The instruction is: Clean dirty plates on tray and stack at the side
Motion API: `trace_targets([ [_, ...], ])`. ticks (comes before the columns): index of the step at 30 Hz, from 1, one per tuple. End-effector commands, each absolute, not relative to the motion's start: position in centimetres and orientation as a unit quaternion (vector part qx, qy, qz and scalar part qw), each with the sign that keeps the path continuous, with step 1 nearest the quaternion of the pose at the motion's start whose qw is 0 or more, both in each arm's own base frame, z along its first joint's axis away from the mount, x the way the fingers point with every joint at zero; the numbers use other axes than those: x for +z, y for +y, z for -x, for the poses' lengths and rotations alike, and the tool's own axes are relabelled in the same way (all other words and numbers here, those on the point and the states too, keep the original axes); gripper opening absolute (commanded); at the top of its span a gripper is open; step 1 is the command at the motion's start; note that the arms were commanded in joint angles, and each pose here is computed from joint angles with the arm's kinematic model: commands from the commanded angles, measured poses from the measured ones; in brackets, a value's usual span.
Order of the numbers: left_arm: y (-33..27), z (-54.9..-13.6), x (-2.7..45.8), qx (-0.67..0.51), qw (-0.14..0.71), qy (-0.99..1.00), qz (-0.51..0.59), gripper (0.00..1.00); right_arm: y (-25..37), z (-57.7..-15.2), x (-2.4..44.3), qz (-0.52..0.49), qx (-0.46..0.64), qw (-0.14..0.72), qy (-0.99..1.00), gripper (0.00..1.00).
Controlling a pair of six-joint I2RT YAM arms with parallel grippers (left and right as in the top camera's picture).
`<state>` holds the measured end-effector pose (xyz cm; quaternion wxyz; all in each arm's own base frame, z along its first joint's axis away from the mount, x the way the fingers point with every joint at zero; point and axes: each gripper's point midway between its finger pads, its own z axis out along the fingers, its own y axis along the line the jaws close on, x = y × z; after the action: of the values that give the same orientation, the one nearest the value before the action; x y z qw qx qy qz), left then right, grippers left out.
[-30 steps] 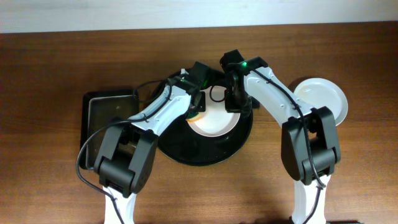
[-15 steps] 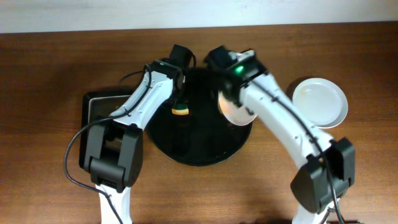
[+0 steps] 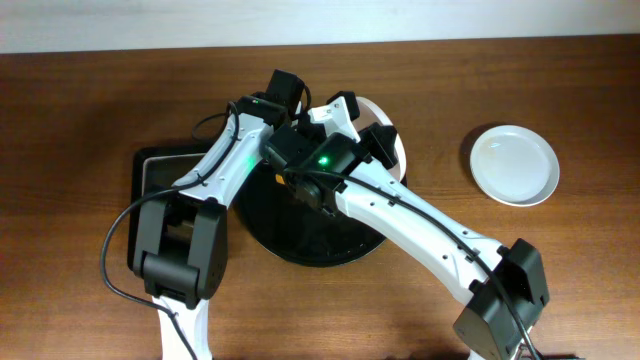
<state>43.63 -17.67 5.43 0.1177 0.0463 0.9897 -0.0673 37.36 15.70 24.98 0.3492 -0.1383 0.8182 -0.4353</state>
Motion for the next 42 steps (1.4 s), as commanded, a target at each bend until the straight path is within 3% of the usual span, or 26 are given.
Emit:
trace_targets([
  [1,-17.8,-43.8,5.6,-0.074,0.119,0.989,-0.053,0.01,15.5,-37.3,27.2,0.111,-0.432,0.382,0.809,0.04],
  [5,-17.8,-43.9,5.6,-0.073,0.120,0.988,-0.060,0.01,12.8,-38.5,25.9,0.074,-0.401,0.345,0.845,0.04],
  [10,-17.8,-43.8,5.6,-0.072,0.120,0.988,-0.070,0.01,5.5,-40.5,24.3,-0.040,-0.150,0.234,0.960,0.05],
  [14,-18.0,-43.8,5.6,-0.078,0.118,0.987,-0.071,0.01,-2.5,-41.1,23.2,-0.162,-0.015,0.190,0.968,0.04],
  [15,-18.2,-43.7,5.6,-0.082,0.117,0.987,-0.072,0.01,-7.6,-40.4,21.9,-0.232,0.010,0.169,0.958,0.05],
  [18,-18.3,-43.5,5.8,-0.083,0.116,0.987,-0.073,0.01,-14.7,-38.1,18.8,-0.326,0.030,0.130,0.936,0.05],
  [22,-19.3,-43.2,7.7,-0.112,0.126,0.981,-0.094,0.01,-20.2,-35.2,13.3,-0.404,0.039,0.091,0.909,0.05],
  [26,-19.0,-42.7,11.5,-0.117,0.154,0.976,-0.098,0.01,-19.7,-34.9,9.0,-0.411,0.069,0.085,0.905,0.05],
  [27,-18.9,-42.5,12.2,-0.118,0.158,0.975,-0.099,0.01,-19.5,-35.1,8.4,-0.408,0.073,0.087,0.906,0.09],
  [28,-18.8,-42.2,13.1,-0.119,0.163,0.974,-0.099,0.01,-19.3,-35.1,7.9,-0.406,0.073,0.087,0.907,0.16],
  [29,-18.6,-42.1,13.7,-0.120,0.168,0.974,-0.098,0.01,-19.2,-35.3,7.8,-0.404,0.074,0.089,0.907,0.37],
  [30,-18.2,-41.9,14.8,-0.121,0.175,0.973,-0.094,0.01,-19.1,-35.5,8.1,-0.400,0.074,0.094,0.909,0.49],
  [31,-17.5,-41.4,15.9,-0.121,0.177,0.973,-0.090,0.01,-19.1,-35.5,8.7,-0.400,0.073,0.097,0.908,0.54],
  [34,-14.6,-39.7,17.6,-0.102,0.166,0.979,-0.066,0.01,-17.5,-36.5,13.2,-0.373,0.112,0.152,0.908,0.56],
  [38,-5.4,-35.9,17.4,-0.016,0.086,0.996,0.022,0.01,-10.0,-37.1,22.2,-0.260,0.163,0.250,0.918,0.64],
  [42,2.0,-34.5,14.5,0.074,0.053,0.992,0.089,0.01,-2.4,-36.7,25.2,-0.162,0.182,0.267,0.932,0.66],
])
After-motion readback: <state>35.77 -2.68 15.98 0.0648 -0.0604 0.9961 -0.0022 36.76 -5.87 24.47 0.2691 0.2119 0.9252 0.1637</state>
